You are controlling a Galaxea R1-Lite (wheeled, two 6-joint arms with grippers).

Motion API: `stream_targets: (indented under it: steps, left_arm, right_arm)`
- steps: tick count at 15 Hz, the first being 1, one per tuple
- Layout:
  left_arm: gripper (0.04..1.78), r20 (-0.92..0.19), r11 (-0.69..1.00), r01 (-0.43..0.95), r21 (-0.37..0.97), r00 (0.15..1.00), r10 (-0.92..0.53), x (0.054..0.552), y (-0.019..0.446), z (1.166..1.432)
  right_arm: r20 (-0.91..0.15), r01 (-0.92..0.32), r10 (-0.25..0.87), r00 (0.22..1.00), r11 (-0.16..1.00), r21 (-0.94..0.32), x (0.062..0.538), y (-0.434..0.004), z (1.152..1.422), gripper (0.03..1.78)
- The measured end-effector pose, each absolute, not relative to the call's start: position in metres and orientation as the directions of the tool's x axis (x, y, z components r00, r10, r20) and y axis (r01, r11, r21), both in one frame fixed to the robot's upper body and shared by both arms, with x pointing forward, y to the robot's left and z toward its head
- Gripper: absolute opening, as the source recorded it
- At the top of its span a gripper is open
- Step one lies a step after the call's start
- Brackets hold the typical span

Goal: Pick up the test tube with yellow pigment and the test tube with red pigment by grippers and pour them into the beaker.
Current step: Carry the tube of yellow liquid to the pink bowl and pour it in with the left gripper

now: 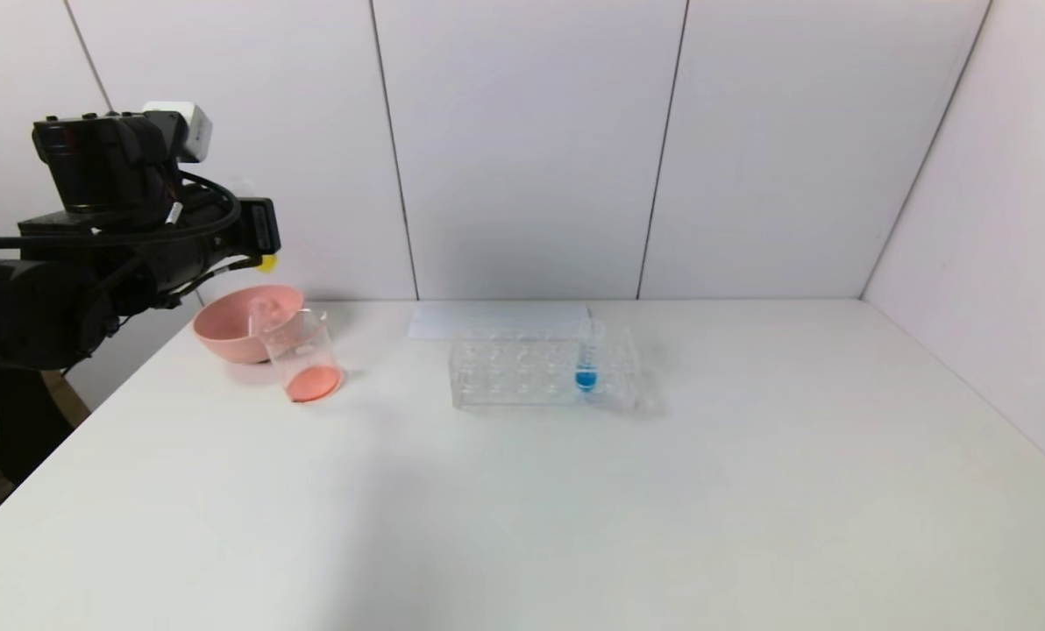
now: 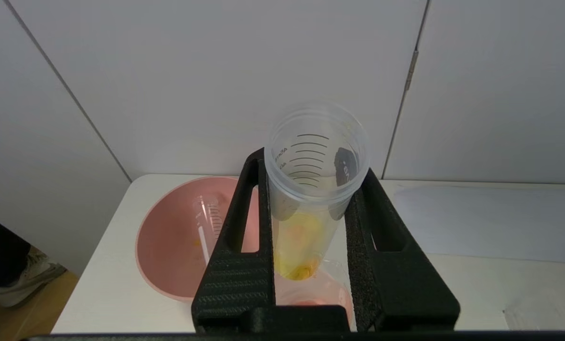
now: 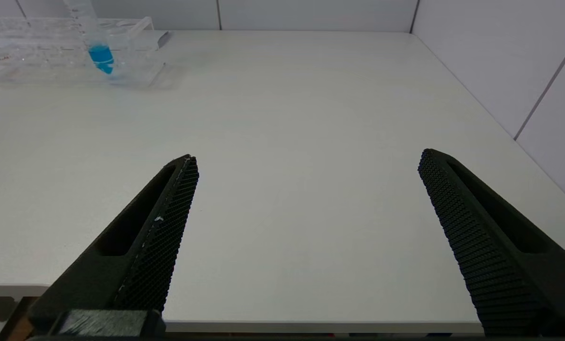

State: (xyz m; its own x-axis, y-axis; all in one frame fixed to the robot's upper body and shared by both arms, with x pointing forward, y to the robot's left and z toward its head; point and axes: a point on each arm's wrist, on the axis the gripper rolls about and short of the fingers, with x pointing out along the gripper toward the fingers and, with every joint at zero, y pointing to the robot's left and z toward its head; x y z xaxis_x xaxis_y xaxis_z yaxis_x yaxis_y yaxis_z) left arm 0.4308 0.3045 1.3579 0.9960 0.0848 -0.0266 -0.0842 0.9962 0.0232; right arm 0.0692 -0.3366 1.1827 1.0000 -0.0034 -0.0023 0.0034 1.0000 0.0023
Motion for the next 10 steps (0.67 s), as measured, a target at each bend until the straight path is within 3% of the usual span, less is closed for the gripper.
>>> stream_targets:
  steps: [6, 10]
  left_arm:
    - [0.44, -0.045, 0.988, -0.154, 0.027, 0.987, 0.155, 0.424, 0.331, 1.353]
    - [0.44, -0.058, 0.992, -0.128, 0.020, 0.990, 0.129, 0.421, 0.344, 1.348]
  right_arm:
    - [-0.002, 0.004, -0.004, 1.000, 1.000, 0.002, 0.069, -0.337, 1.183, 1.70]
    - [-0.002, 0.004, -0.004, 1.000, 1.000, 0.002, 0.069, -0.337, 1.183, 1.70]
